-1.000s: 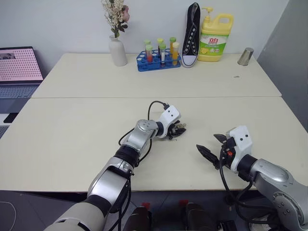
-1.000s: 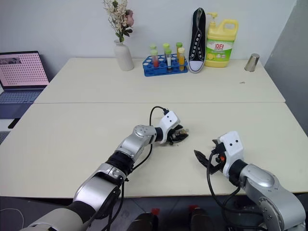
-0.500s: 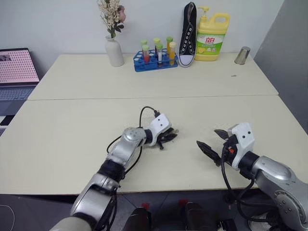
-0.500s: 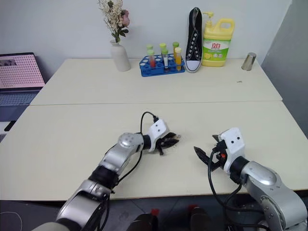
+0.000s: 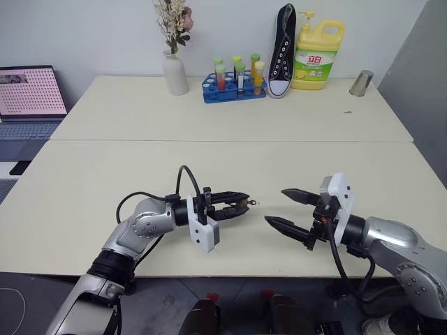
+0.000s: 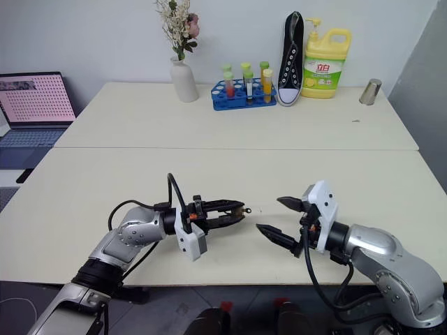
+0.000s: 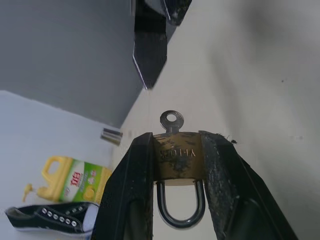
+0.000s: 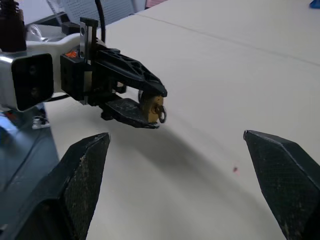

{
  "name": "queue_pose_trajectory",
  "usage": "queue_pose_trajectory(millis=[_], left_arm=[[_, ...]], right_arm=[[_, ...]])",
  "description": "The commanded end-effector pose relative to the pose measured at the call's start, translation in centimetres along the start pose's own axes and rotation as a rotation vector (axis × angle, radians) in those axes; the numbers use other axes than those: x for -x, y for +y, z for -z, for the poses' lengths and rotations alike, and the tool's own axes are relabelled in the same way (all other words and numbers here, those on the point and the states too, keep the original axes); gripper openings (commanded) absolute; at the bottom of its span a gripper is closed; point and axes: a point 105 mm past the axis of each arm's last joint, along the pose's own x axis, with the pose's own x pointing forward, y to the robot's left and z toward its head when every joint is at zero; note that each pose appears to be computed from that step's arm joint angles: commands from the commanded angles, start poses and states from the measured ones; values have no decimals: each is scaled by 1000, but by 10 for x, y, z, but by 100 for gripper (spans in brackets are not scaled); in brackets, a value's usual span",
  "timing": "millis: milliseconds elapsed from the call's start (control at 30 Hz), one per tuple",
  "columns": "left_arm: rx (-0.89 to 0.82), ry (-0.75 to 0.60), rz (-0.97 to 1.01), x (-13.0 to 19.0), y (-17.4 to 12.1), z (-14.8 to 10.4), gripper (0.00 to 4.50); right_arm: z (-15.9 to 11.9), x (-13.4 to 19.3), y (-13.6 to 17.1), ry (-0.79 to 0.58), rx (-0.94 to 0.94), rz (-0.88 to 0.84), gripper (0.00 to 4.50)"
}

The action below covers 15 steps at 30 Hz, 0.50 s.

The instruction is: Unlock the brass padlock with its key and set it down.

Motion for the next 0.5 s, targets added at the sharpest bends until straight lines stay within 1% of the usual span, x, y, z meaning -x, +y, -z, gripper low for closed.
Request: queue_pose_trajectory(millis=[33,167,433,500], left_arm=[[-91,-45,-63,5,15,-10,99],[-89,-49,-61,2,12,-11,99],[-92,-55,-57,3,10,-15,99],[-93,-59,-57,3,10,-16,99]], right_arm=[[-7,-10,12,-15,-55,-117,450],[-8,-17,10,7,-75,-154,450],[-13,-20,11,3,-111,-208,450],[-14,-21,11,4,-114,-208,409]])
